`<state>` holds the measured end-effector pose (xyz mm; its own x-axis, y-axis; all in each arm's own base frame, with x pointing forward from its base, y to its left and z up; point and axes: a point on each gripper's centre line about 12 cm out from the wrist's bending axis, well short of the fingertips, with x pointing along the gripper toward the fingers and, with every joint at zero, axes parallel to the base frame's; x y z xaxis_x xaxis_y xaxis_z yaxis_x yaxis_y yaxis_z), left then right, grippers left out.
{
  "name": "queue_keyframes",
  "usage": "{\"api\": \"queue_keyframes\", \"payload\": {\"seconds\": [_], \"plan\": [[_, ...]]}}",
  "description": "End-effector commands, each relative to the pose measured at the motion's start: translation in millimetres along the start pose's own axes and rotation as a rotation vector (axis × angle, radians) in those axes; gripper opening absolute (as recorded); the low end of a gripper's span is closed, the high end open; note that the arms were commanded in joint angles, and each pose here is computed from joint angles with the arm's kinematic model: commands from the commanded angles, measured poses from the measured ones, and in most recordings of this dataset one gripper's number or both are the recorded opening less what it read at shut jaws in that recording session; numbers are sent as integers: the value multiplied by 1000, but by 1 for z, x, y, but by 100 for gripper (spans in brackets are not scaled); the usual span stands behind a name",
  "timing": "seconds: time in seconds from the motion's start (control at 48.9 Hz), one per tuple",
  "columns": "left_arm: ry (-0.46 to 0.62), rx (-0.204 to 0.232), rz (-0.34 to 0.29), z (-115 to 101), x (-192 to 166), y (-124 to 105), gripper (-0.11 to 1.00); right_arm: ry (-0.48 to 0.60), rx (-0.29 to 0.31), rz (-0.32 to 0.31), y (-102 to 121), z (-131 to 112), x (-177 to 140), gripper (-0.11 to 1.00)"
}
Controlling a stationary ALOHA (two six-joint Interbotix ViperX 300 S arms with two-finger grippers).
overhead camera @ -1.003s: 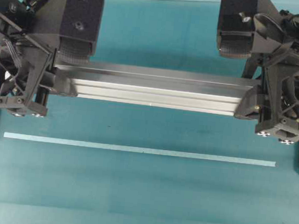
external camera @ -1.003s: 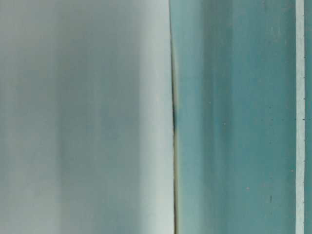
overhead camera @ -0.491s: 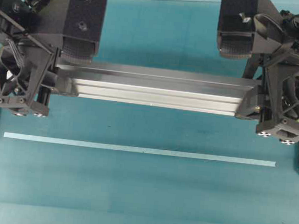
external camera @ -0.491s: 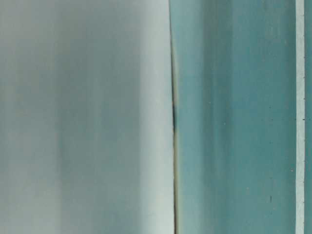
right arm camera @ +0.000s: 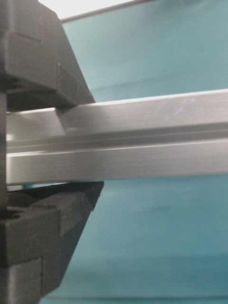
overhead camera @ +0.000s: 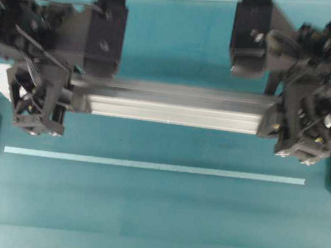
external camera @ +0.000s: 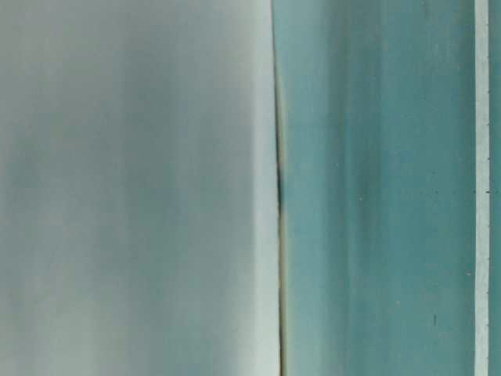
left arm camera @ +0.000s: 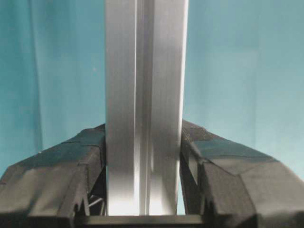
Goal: Lift the metal rail with both hands.
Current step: 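Lower the rail back onto the table with both grippers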
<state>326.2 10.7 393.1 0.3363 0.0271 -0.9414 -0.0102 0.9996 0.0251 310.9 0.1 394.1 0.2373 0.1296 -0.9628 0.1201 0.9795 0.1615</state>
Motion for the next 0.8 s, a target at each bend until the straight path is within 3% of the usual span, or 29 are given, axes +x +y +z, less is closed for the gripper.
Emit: {"api": "queue_keyframes", "payload": {"seconds": [0.0, 0.205, 0.45, 0.778], "plan": [[19, -12, 10, -5, 4, 4, 36, 49, 15, -1, -3, -8, 20, 39], [92, 1, 8, -16, 53, 3, 36, 14, 20, 0, -11, -11, 62, 39], [111, -2, 7, -37, 106, 1, 36, 61, 8, -12, -19, -25, 100, 39], [99, -6, 6, -51, 145, 2, 36, 67, -3, -47, -32, -38, 151, 39]]}}
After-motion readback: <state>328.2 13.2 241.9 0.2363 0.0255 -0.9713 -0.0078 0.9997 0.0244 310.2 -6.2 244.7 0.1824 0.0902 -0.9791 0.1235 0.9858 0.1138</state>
